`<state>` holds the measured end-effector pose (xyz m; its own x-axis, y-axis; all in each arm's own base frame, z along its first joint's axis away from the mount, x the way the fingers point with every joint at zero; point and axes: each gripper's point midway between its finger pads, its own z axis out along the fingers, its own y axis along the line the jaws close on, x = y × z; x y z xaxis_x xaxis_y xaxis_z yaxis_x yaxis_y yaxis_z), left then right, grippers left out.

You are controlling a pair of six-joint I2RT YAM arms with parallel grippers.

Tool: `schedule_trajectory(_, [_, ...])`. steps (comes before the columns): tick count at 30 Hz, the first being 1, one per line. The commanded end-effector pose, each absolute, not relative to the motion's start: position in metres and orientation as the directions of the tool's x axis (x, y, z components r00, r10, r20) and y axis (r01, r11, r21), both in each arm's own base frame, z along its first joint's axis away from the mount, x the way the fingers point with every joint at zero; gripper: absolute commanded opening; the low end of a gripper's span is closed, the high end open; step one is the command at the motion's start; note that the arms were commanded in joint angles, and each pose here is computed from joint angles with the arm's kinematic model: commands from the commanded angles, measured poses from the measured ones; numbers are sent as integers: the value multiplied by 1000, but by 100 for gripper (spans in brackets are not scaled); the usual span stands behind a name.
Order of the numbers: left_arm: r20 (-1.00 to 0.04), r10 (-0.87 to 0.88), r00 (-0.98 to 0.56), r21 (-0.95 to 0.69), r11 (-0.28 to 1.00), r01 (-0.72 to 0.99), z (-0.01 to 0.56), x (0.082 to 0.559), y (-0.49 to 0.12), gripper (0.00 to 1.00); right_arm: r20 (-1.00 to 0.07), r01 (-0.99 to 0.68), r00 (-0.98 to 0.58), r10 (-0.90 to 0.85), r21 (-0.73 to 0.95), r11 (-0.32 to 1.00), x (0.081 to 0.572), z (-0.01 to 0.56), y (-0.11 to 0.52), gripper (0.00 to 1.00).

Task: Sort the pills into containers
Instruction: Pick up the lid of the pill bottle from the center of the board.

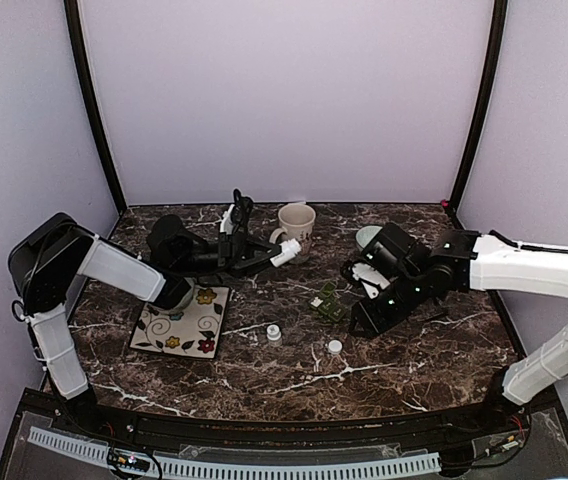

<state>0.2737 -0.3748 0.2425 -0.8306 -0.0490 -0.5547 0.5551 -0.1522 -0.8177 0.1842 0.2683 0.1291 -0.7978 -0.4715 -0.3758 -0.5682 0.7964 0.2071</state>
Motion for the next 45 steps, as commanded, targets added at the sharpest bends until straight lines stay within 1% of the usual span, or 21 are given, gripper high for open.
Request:
schedule_trajectory(1, [-600,-60,-798,-782,-164,601,257,266,-366,8,-414,-559,-782,-466,137,817,190,113,274,41])
schedule_trajectory(9, [-599,-56,-799,-785,-153,600,255,264,-364,8,-362,-570,-780,-510,75,818,192,74,284,45])
schedule_trajectory(18, [-602,-59,-796,-783,-150,603,258,261,-362,8,-307,-585,-777,-549,29,811,200,42,292,47])
schedule_trajectory(23, [-601,-60,-797,-785,-146,602,257,261,-361,8,-300,-592,-770,-564,4,806,204,36,293,48])
schedule_trajectory(38, [-596,-60,-801,-789,-145,597,256,260,-361,8,-288,-620,-754,-591,13,784,207,29,304,49])
schedule_trajectory(45, [-594,-62,-802,-790,-142,596,255,261,-361,8,-270,-631,-749,-605,13,776,205,23,305,44])
